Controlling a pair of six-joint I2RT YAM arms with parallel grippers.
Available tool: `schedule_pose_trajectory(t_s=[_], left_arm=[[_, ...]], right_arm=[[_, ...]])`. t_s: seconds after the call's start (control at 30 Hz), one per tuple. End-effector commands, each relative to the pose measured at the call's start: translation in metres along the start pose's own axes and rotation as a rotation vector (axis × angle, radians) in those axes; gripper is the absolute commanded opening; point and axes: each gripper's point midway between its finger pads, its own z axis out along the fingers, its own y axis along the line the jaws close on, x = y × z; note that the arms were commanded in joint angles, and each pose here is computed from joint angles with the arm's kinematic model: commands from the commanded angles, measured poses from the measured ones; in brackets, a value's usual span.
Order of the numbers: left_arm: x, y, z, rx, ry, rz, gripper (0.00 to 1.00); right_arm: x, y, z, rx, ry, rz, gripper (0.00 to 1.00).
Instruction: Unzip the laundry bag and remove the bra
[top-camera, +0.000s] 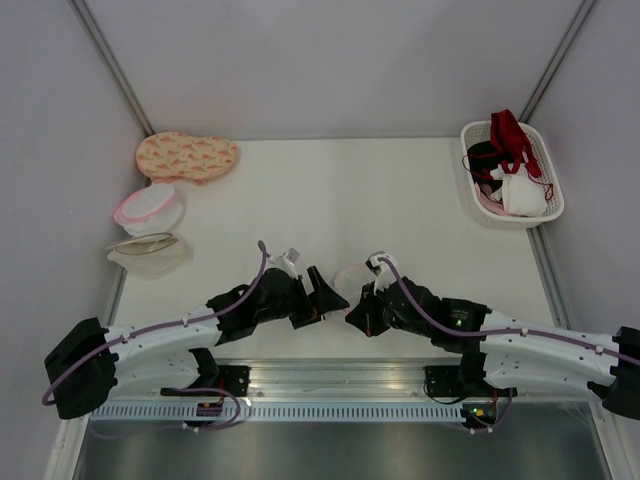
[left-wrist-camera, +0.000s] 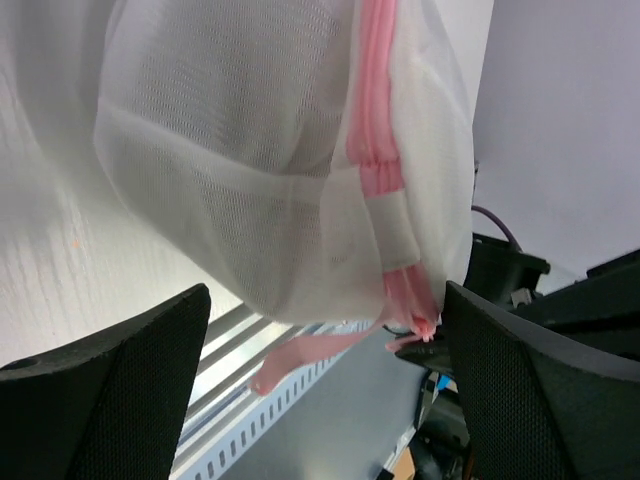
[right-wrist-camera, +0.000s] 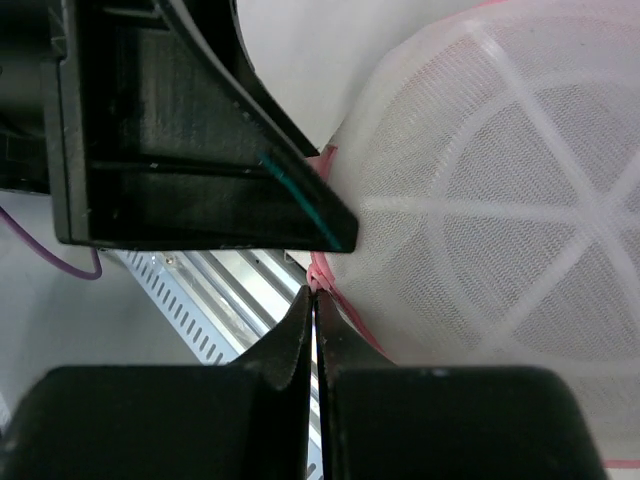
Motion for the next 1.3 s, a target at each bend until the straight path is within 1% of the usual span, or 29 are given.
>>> schedule_pose_trajectory(t_s=[0.0,0.1,0.17,0.27,0.3,0.37,0.4,0.43,0.47,0.5,0.53,0.6,0.7,0.73,0.8,0.83,0.87,0.9,0.93,0.97,1.03,1.07,1.13,1.17,1.23,1.27], left_arm=[[-0.02,-0.023,0.005,0.064,-0.101,-0.032,0.98],[-0.03,-0.035,0.003,0.085,-0.14,-0.024,0.97],[-0.032,-0.041,0.003,0.094,-0.146,-0.011,0.95],[-0.031,-0.046,0.008,0.097,-0.131,0.001,0.78],[-0.029,-0.046,0.01,0.101,-0.118,-0.001,0.63],[-0.027,-0.045,0.013,0.101,-0.108,-0.004,0.46],[-0.026,-0.043,0.015,0.094,-0.101,-0.007,0.29],[-0.025,-0.043,0.016,0.091,-0.098,-0.011,0.22],[-0.025,-0.042,0.016,0.088,-0.099,-0.011,0.1],[-0.028,-0.042,0.015,0.084,-0.11,-0.01,0.04],[-0.029,-0.038,0.015,0.067,-0.114,-0.009,0.02],[-0.035,-0.034,0.013,0.052,-0.148,-0.002,0.02],[-0.051,-0.016,0.012,0.011,-0.202,-0.009,0.02],[-0.065,-0.013,0.011,0.019,-0.241,-0.023,0.02],[-0.075,0.002,0.008,0.008,-0.265,-0.029,0.02],[-0.093,0.003,0.002,0.026,-0.313,-0.046,0.02],[-0.098,0.006,-0.001,0.032,-0.316,-0.051,0.02],[-0.103,0.013,-0.004,0.029,-0.327,-0.048,0.02],[-0.118,0.015,-0.012,0.032,-0.375,-0.053,0.02],[-0.114,0.017,-0.014,0.029,-0.343,-0.028,0.02],[-0.125,0.017,-0.021,0.021,-0.357,-0.005,0.02],[-0.121,0.021,-0.023,0.006,-0.324,0.033,0.02],[-0.126,0.018,-0.026,0.014,-0.313,0.072,0.02],[-0.119,0.017,-0.024,0.028,-0.26,0.128,0.02],[-0.117,0.014,-0.023,0.04,-0.21,0.179,0.02],[-0.109,0.01,-0.02,0.063,-0.147,0.242,0.02]], right_arm=[[-0.007,0.01,-0.002,-0.034,-0.043,0.001,0.0],[-0.003,0.011,-0.003,-0.039,-0.035,-0.008,0.0],[-0.001,0.01,-0.003,-0.038,-0.028,-0.016,0.0],[0.001,0.011,-0.001,-0.036,-0.019,-0.028,0.0],[0.002,0.011,-0.001,-0.037,-0.018,-0.029,0.0],[0.002,0.011,0.001,-0.034,-0.017,-0.033,0.0],[0.002,0.011,0.001,-0.031,-0.015,-0.036,0.01],[0.003,0.01,0.001,-0.029,-0.013,-0.038,0.0],[0.002,0.01,0.001,-0.027,-0.013,-0.041,0.0],[0.003,0.01,0.001,-0.025,-0.01,-0.043,0.0],[0.003,0.009,0.001,-0.019,-0.008,-0.043,0.01],[0.004,0.005,0.001,0.005,0.005,-0.052,0.0],[0.01,0.0,0.004,0.037,0.048,-0.072,0.0],[0.014,0.0,0.007,0.045,0.069,-0.077,0.0],[0.02,-0.003,0.009,0.056,0.104,-0.085,0.0],[0.025,-0.005,0.012,0.067,0.125,-0.088,0.0],[0.03,-0.008,0.013,0.075,0.142,-0.091,0.0],[0.031,-0.01,0.013,0.086,0.147,-0.089,0.01],[0.032,-0.016,0.015,0.118,0.145,-0.091,0.0],[0.032,-0.021,0.014,0.145,0.147,-0.093,0.0],[0.023,-0.031,0.014,0.211,0.109,-0.096,0.01],[0.023,-0.038,0.012,0.253,0.11,-0.103,0.0],[0.011,-0.049,0.011,0.336,0.072,-0.117,0.0],[0.012,-0.056,0.009,0.376,0.083,-0.131,0.01],[0.01,-0.071,0.012,0.453,0.089,-0.15,0.0],[0.003,-0.078,0.01,0.503,0.075,-0.172,0.0]])
